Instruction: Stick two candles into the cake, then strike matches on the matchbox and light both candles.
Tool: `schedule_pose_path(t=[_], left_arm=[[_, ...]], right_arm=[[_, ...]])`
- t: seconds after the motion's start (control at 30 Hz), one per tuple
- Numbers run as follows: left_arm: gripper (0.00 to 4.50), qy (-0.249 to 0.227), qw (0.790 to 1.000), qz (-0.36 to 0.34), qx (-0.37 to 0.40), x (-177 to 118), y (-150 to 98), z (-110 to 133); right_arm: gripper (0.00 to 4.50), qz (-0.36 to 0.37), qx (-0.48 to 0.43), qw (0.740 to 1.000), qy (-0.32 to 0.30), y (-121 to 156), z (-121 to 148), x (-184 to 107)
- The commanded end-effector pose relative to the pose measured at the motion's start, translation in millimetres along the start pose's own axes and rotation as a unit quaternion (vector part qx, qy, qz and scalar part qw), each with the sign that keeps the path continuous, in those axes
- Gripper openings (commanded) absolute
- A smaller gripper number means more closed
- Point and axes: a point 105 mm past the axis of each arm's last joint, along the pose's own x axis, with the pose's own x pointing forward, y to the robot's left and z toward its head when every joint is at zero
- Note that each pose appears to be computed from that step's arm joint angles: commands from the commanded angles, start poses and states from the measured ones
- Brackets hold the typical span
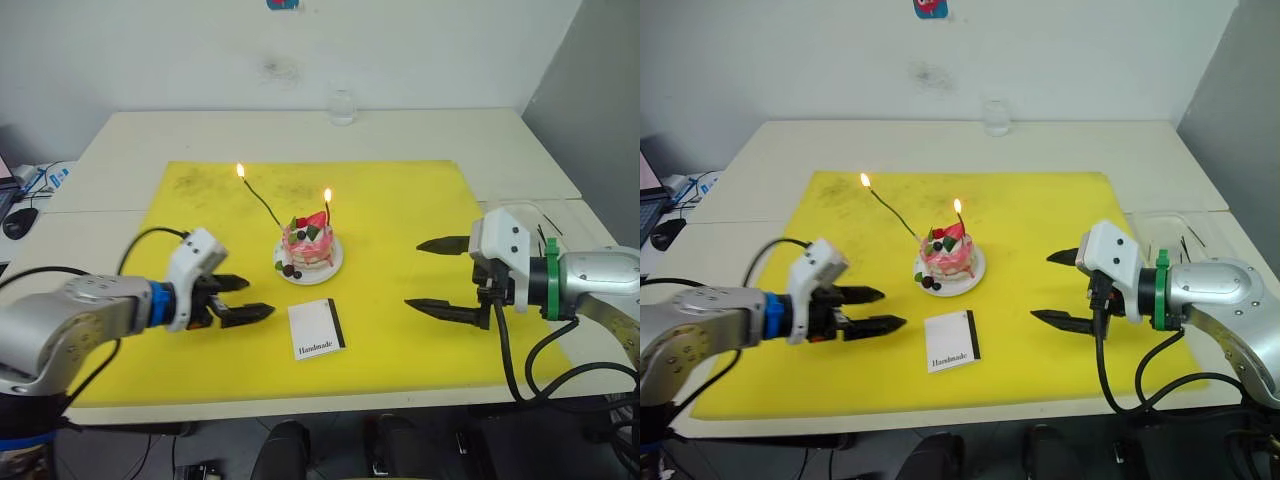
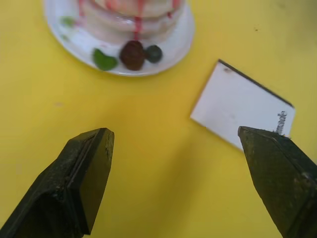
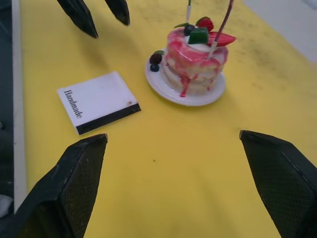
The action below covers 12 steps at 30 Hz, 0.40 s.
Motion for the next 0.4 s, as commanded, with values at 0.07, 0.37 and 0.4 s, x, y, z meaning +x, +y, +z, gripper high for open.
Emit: schedule_pose_path(t=[0.07, 0.37, 0.4], left_arm=[[4.48, -0.038, 0.990, 0.085, 0.105, -37, 40, 16], [4.48, -0.055, 0.986, 0.118, 0.107, -66, 53, 13], [4.48, -0.054, 0.987, 0.112, 0.104, -65, 51, 12]], right_arm=[[4.50, -0.037, -0.053, 0.998, -0.021, -17, 18, -21], [4.50, -0.033, -0.062, 0.997, -0.036, -34, 37, -48], [4.50, -0.031, -0.063, 0.997, -0.036, -34, 37, -48]])
